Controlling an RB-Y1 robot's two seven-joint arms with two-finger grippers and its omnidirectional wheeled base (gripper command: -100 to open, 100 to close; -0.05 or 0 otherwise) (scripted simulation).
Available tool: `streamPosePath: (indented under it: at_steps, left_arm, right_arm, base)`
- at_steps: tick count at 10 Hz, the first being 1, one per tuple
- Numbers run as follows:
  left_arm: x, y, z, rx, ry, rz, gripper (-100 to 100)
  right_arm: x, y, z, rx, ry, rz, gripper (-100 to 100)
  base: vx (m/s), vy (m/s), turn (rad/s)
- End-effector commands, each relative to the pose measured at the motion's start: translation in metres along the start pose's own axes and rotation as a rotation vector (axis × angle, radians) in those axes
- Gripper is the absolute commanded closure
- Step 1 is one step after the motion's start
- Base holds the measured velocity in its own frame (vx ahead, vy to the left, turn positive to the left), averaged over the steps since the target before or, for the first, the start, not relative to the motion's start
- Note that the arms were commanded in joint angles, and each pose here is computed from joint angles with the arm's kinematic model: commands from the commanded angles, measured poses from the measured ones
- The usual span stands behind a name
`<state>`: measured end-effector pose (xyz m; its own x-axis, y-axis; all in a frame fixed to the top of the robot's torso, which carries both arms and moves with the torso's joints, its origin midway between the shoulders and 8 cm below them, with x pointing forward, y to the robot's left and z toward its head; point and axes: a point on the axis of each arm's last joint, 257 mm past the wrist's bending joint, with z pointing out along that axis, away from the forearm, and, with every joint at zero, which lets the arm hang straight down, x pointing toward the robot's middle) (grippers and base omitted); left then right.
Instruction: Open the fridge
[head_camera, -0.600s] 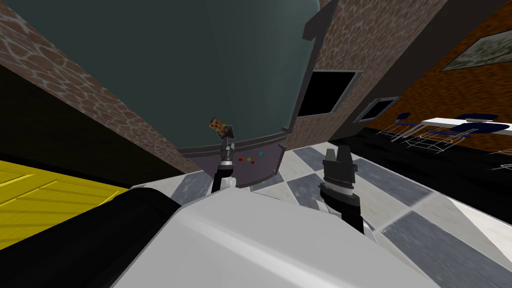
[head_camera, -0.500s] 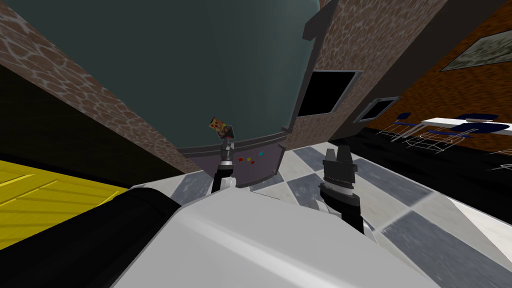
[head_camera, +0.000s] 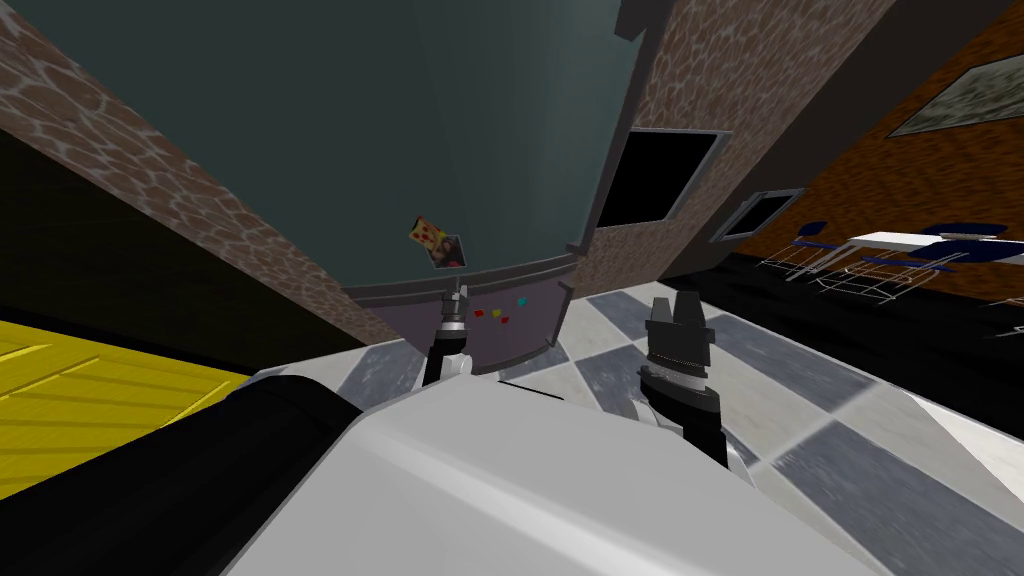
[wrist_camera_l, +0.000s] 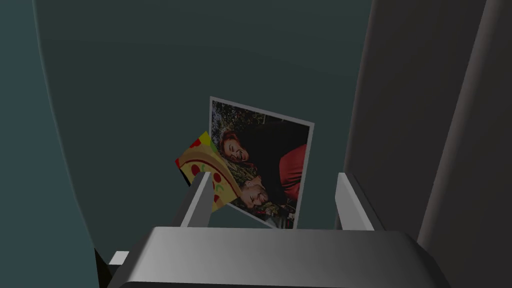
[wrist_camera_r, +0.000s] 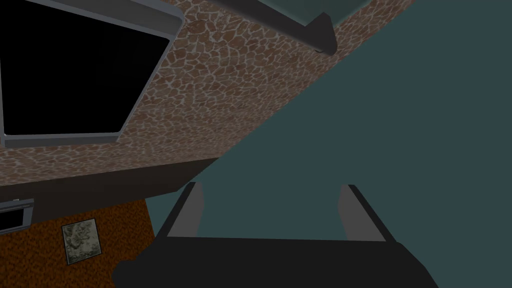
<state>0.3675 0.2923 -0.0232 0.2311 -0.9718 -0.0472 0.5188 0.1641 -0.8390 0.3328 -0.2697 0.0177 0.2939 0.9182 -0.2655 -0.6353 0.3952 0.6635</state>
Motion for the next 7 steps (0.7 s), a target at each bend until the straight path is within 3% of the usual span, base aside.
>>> streamPosePath:
  at_steps: [1, 3, 4, 7]
  left_arm:
    - [0.000, 0.000, 0.000, 0.000, 0.000, 0.000, 0]
    - [0.000, 0.000, 0.000, 0.000, 0.000, 0.000, 0]
    - [0.005, 0.004, 0.000, -0.002, 0.043, 0.025, -100]
    - [0.016, 0.019, 0.002, -0.014, 0.121, 0.076, -100]
  right_arm:
    - [0.000, 0.000, 0.000, 0.000, 0.000, 0.000, 0]
    - [0.000, 0.000, 0.000, 0.000, 0.000, 0.000, 0]
    - [0.000, 0.000, 0.000, 0.000, 0.000, 0.000, 0]
    - [0.000, 0.000, 0.000, 0.001, 0.000, 0.000, 0]
  base:
    - [0.000, 0.000, 0.000]
    - [0.000, 0.000, 0.000]
    - [0.006, -0.013, 0.005]
    - [0.002, -0.048, 0.009]
